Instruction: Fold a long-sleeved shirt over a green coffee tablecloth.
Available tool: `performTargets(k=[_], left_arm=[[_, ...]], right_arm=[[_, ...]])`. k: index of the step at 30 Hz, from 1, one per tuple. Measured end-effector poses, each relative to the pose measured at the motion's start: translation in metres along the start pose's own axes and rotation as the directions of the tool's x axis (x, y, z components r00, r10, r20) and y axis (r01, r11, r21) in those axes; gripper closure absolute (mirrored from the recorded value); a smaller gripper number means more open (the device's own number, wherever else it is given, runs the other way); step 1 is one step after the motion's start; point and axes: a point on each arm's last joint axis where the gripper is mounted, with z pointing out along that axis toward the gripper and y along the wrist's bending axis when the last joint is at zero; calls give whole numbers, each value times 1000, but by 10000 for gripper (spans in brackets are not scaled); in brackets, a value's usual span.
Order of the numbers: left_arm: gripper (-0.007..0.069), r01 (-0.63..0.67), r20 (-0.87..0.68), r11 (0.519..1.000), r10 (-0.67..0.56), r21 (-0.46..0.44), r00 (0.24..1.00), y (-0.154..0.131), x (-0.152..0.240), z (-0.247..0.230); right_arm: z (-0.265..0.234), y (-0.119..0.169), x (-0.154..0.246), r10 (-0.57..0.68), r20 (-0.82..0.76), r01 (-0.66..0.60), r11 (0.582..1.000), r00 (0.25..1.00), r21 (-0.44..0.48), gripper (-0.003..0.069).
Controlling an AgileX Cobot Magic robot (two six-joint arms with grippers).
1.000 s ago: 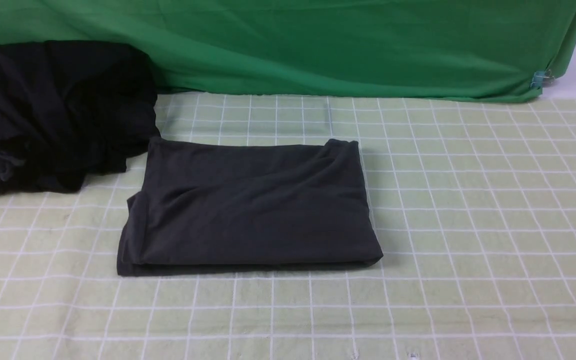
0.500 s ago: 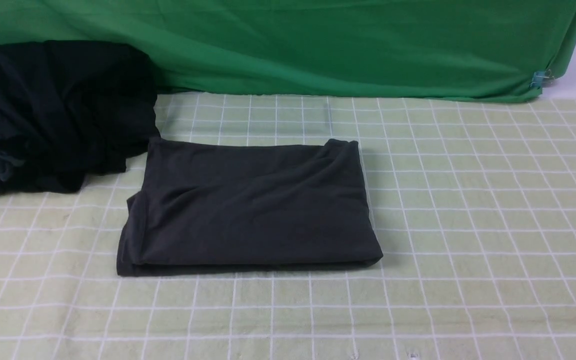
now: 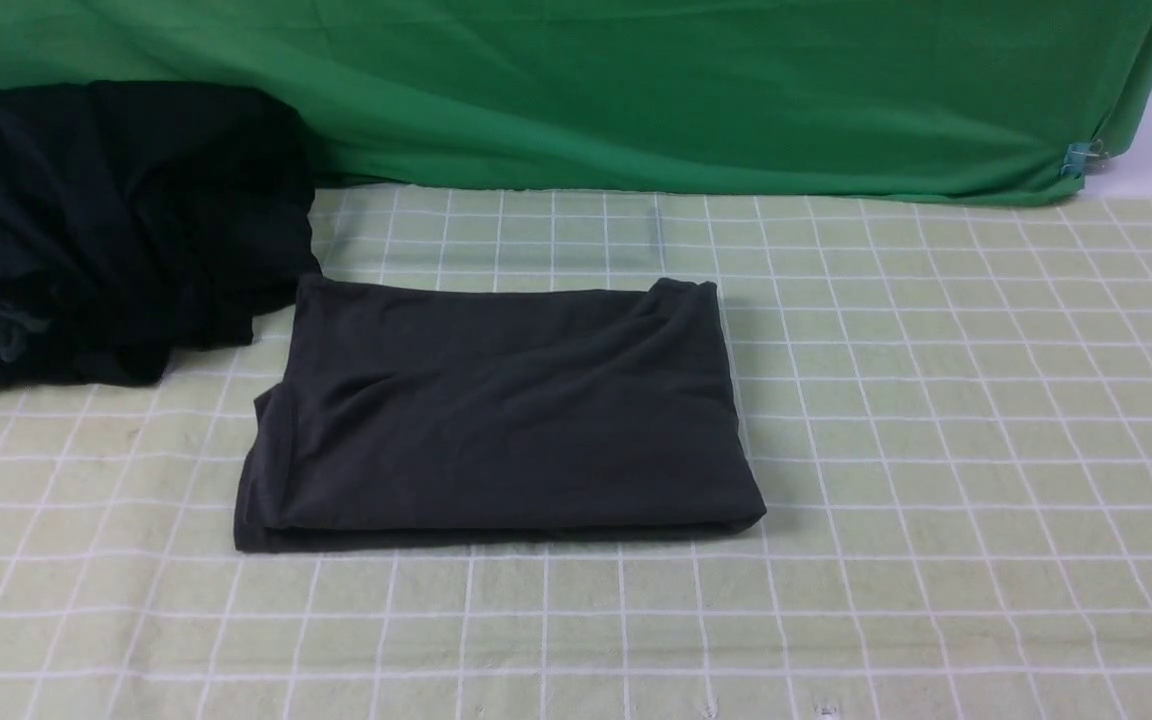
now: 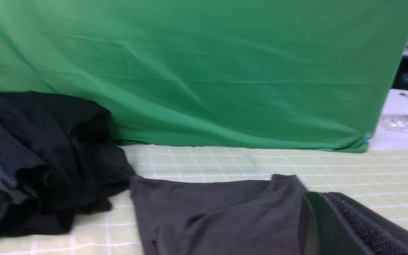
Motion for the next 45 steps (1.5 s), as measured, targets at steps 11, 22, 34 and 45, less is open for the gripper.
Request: performTargets(k=[11, 22, 34, 45], left_arm=[[624, -134, -67, 959, 121, -250, 990, 30, 93, 16], [624, -169, -175, 953, 127, -250, 976, 35, 120, 18], [624, -169, -175, 953, 127, -250, 976, 35, 120, 18], [622, -187, -179, 951, 145, -247, 973, 35, 120, 18]], right_arm=[[0, 1, 5, 0, -39, 0, 1000, 999, -5, 418], [0, 1, 5, 0, -42, 0, 1000, 999, -5, 418], [0, 1, 5, 0, -41, 0, 1000, 999, -5, 418], [-4, 1, 10, -93, -113, 93, 996, 989, -8, 417]])
